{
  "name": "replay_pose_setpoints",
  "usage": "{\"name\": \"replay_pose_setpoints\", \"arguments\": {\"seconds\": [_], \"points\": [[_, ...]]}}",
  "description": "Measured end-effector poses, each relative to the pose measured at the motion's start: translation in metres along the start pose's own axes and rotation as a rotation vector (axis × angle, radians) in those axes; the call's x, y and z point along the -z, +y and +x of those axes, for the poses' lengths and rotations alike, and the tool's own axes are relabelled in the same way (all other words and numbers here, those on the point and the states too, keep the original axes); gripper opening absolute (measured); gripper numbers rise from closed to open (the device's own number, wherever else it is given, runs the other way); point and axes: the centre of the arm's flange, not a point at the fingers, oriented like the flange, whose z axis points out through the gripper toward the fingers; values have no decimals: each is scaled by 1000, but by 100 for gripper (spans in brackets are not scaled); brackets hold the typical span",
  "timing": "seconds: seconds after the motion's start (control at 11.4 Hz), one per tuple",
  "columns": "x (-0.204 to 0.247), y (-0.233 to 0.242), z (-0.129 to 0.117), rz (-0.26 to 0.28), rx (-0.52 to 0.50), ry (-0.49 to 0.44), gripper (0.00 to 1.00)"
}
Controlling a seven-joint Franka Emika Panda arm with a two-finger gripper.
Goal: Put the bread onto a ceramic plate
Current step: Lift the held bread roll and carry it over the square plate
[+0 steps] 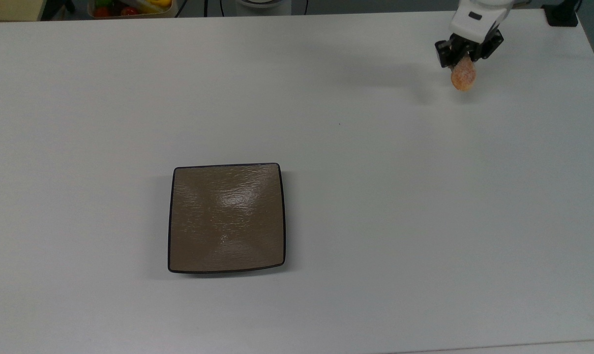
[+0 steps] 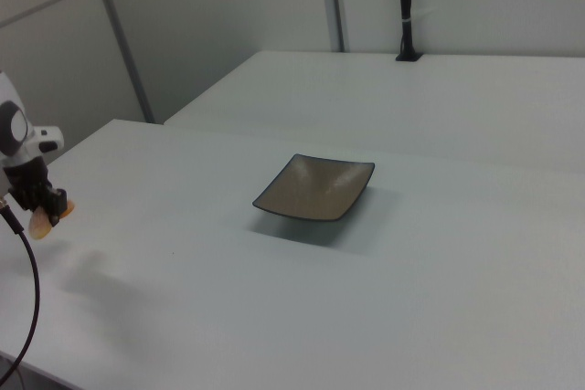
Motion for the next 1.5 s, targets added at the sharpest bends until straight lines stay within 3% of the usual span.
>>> {"name": "replay_pose_setpoints", "arguments": {"seconds": [0.35,0.79,1.23,1.5], "points": [[107,66,0,-32,-85,7,22],[195,201,-4,-1,-62,-32,22],[207,337,7,12,-33,-24,22],[203,386,22,16,13,-22,22]]}}
